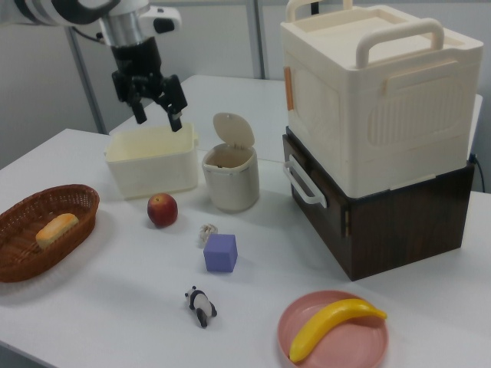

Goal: Open the trash can

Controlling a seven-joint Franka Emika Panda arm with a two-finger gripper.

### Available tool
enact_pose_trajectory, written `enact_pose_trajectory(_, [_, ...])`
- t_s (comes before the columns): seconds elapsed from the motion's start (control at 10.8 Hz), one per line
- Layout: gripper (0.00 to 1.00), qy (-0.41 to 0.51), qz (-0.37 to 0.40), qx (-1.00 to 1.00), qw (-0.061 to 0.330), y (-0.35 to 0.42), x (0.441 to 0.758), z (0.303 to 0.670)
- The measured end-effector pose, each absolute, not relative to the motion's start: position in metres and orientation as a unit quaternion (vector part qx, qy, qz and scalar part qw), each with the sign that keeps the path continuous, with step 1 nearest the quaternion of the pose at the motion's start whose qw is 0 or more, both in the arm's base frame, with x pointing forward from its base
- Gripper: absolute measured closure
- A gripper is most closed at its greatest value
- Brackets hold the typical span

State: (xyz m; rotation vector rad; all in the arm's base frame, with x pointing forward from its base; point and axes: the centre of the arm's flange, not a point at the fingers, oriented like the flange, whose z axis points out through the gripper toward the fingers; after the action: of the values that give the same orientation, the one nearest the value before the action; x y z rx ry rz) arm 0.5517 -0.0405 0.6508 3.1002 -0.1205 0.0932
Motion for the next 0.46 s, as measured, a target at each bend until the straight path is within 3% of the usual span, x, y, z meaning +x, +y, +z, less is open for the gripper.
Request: enact_pose_trajectory(0.46, [0.0, -0.049, 0.035, 0.998, -0.006, -0.0451, 0.5471, 0.6591])
